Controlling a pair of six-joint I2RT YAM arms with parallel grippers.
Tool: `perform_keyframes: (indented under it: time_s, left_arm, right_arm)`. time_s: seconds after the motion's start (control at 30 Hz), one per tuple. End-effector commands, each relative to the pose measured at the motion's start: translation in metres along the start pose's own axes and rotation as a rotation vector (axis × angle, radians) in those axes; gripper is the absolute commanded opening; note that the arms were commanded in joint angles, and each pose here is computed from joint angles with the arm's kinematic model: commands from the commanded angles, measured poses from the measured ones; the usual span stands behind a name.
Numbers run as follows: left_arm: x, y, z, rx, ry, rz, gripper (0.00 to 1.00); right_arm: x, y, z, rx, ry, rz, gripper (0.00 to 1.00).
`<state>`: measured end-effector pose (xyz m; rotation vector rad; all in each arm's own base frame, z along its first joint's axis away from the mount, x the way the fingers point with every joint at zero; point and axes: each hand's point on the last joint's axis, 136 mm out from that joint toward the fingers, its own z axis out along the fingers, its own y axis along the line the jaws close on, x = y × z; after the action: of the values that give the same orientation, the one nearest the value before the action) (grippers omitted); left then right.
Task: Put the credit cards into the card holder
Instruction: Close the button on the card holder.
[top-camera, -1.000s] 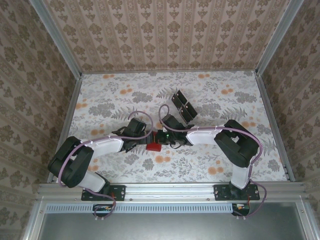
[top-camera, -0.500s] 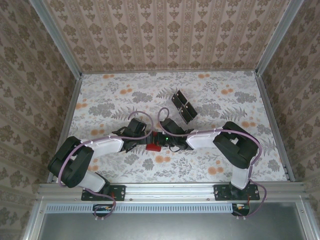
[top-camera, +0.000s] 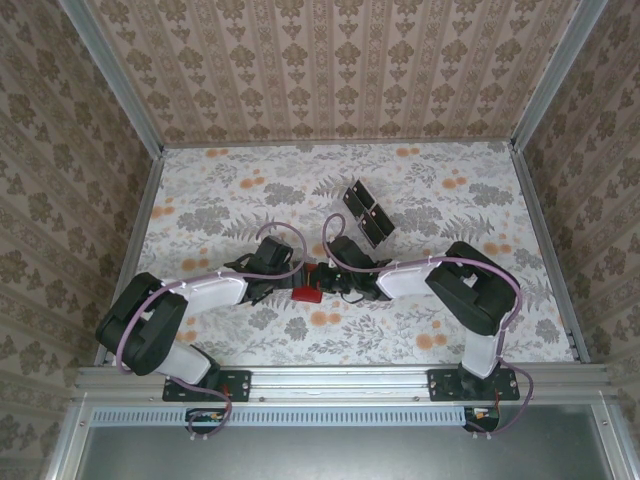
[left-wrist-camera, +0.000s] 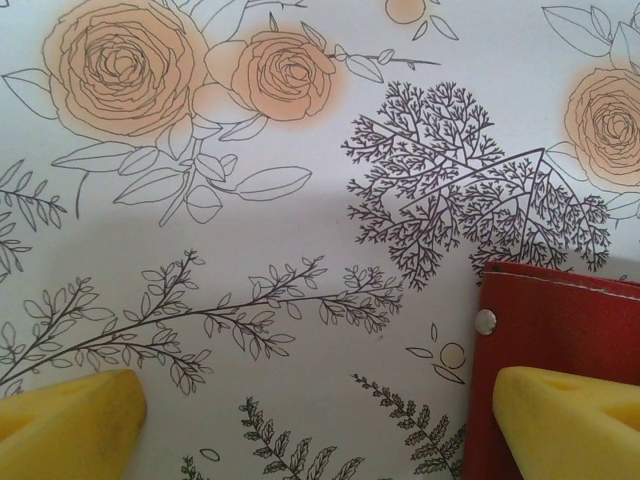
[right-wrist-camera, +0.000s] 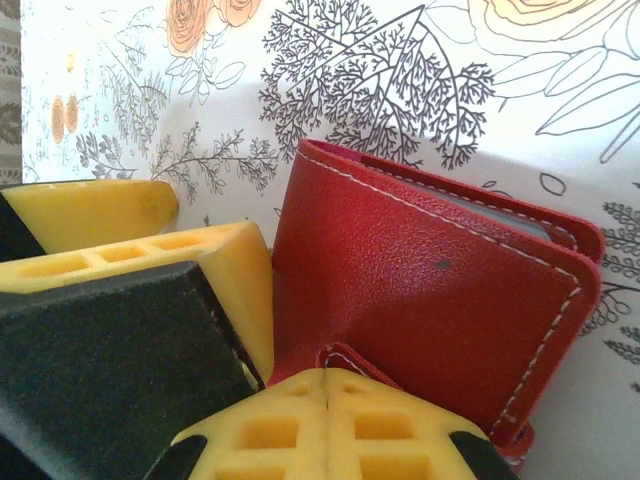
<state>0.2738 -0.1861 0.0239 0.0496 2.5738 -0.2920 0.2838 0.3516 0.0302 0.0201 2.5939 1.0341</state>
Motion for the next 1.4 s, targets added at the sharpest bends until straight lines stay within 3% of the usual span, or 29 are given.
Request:
perform_keyframes:
  time_s: [0.0,0.2,0.37,0.93,1.37]
  left_arm:
    - [0.034,0.006,0.008,-0.003,0.114,0.01,1.0]
    - [0.036,0.006,0.011,-0.005,0.121,0.008,1.0]
    - [0.038,0.005,0.013,-0.003,0.123,0.006,1.0]
    - [0.04,0.006,0.015,-0.001,0.127,0.006,1.0]
    - [0.041,0.006,0.015,-0.003,0.129,0.005,1.0]
  right_arm:
    - [0.051,-0.067,-0.009,0.239,0.202,0.053,0.0]
    - [0.009,-0.009,-0.015,0.096,0.127,0.002,0.0]
    - [-0.006,0.012,-0.024,0.049,0.09,-0.012,0.0]
    - [-0.007,0.012,-0.03,0.044,0.068,0.001,0.0]
    - [0.006,-0.009,-0.012,0.083,0.108,0.025,0.0]
